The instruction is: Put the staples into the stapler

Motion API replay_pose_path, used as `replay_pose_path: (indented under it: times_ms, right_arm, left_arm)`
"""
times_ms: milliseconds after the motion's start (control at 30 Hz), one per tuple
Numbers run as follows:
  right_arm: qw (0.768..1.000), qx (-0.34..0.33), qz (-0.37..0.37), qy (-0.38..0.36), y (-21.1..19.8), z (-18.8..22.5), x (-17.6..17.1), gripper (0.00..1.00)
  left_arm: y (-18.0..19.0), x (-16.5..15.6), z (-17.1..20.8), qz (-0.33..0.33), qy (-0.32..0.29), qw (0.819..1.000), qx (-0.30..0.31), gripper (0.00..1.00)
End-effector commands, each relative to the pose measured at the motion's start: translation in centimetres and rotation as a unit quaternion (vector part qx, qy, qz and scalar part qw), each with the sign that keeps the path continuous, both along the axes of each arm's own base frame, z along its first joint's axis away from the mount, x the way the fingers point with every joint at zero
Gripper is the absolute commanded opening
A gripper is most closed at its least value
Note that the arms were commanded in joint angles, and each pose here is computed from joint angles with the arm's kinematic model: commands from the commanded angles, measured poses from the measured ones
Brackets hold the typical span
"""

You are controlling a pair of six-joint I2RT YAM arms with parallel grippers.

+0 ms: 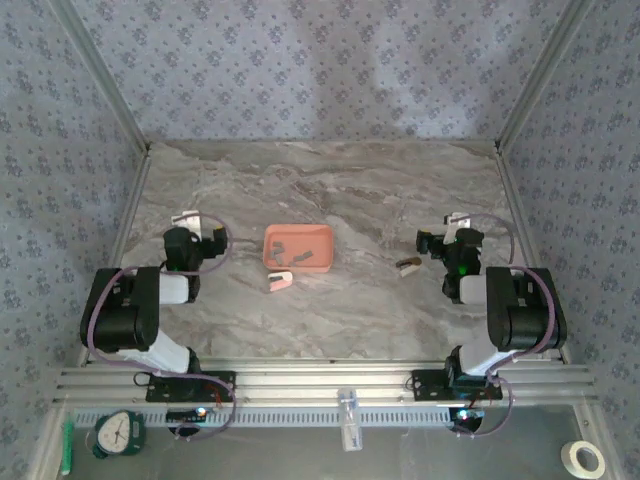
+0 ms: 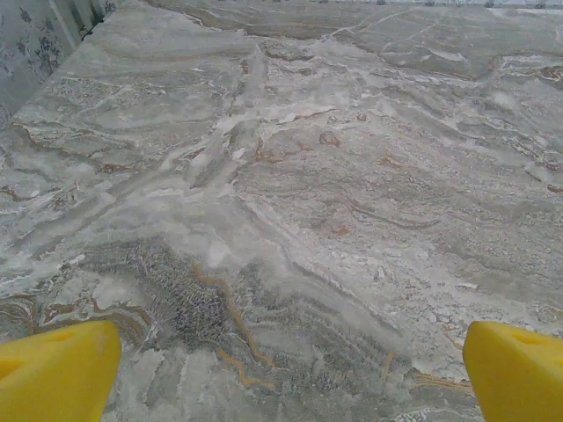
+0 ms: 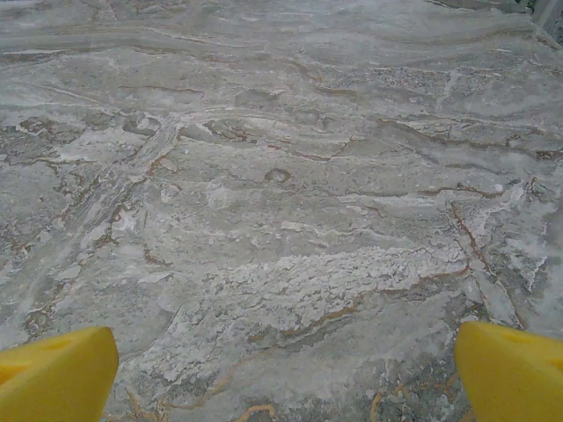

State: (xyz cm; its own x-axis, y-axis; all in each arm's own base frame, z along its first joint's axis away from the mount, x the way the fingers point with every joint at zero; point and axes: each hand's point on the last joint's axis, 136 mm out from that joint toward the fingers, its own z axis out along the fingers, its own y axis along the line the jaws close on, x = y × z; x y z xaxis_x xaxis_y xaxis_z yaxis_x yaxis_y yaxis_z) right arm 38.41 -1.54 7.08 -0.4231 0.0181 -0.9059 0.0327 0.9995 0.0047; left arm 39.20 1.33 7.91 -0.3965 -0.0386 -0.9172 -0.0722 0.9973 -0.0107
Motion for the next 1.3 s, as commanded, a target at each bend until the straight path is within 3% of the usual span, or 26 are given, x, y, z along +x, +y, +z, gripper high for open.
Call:
replay_pose_path:
  times_ms: [0, 1000, 1133, 1267]
  right_arm:
    - [1.000, -0.013, 0.001, -0.021, 0.0, 1.3, 0.7, 1.00]
    - [1.000, -0.012, 0.002, -0.022, 0.0, 1.4, 0.7, 1.00]
    - [1.000, -0.020, 0.008, -0.007, 0.4, 3.1, 0.8, 1.00]
    - [0.998, 0.021, -0.031, 0.052, -0.1, 5.5, 0.2, 1.00]
  left_arm:
    - [-0.2, 0.6, 1.1, -0.010, -0.013, 1.000, 0.003, 1.00]
    - [-0.4, 0.5, 1.1, -0.019, -0.015, 1.000, 0.002, 1.00]
    - [-1.5, -0.1, 2.9, -0.045, -0.033, 0.998, 0.010, 0.95]
    - [-3.1, -1.0, 5.8, -0.064, -0.018, 0.998, 0.022, 0.92]
